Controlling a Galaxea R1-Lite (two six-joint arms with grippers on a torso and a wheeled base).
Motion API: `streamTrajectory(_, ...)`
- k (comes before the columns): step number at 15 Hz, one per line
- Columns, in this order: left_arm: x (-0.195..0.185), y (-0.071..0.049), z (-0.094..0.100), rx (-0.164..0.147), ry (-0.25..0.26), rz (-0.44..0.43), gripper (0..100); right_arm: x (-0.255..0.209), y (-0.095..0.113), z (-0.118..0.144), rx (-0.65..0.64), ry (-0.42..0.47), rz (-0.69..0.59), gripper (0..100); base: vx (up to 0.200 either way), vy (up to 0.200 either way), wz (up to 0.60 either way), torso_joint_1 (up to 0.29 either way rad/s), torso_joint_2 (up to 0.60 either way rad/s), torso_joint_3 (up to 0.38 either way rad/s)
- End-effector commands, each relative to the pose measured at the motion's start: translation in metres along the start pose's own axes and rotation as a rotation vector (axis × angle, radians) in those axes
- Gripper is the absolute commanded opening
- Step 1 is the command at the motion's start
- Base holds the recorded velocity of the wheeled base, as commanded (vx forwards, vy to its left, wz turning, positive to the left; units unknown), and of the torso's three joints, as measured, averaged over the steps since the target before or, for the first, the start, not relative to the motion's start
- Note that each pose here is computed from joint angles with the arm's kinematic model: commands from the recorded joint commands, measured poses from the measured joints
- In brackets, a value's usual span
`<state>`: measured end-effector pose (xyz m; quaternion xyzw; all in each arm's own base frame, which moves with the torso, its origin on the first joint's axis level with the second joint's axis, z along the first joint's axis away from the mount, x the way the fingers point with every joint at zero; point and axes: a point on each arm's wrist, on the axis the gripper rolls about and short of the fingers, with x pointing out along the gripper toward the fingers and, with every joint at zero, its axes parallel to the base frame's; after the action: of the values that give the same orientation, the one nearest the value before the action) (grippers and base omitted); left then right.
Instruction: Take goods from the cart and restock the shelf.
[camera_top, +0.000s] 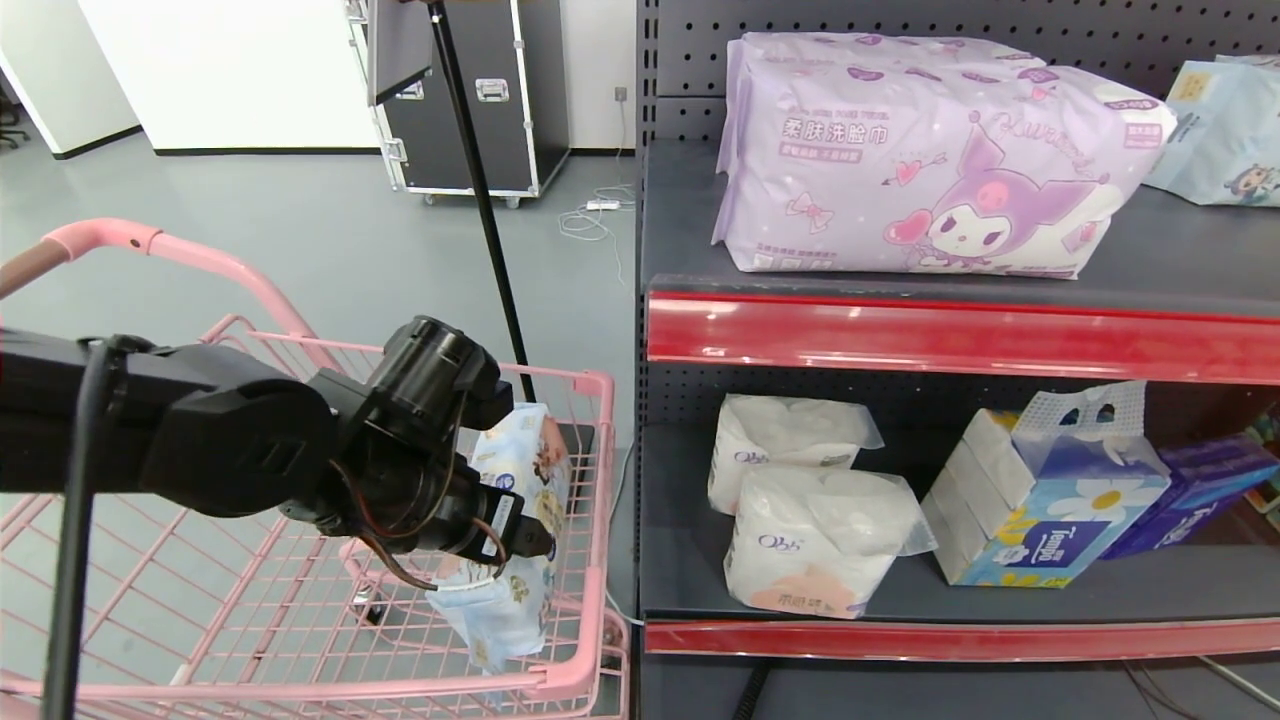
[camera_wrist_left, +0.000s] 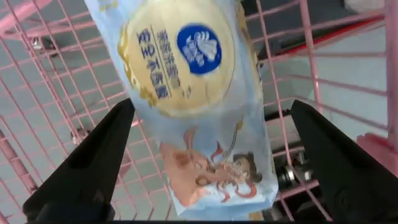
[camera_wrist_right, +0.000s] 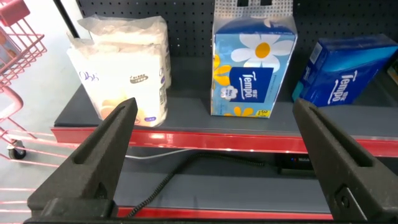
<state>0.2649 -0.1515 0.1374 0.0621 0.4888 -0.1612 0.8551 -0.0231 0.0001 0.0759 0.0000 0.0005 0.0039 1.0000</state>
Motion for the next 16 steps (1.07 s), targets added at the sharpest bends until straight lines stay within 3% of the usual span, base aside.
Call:
streamTrajectory(1,0.018,-0.002,0.005,-0.005,-0.023,-0.002,100,0.000,0.000,0.000,0.002,0.000,0.001,100,0.000,0.000,0.00,0.000,0.00,0.000)
streamTrajectory(9,0.028,0.000,0.003,-0.009,-0.023,0.023,100,0.000,0.000,0.000,0.002,0.000,0.001,100,0.000,0.000,0.00,0.000,0.00,0.000)
streamTrajectory(13,0.028,0.000,0.006,-0.064,-0.045,0.020,100,0.000,0.000,0.000,0.002,0.000,0.001,100,0.000,0.000,0.00,0.000,0.00,0.000)
streamTrajectory(16,0.036,0.002,-0.003,-0.068,-0.091,0.023,100,0.000,0.000,0.000,0.000,0.000,0.001,100,0.000,0.000,0.00,0.000,0.00,0.000)
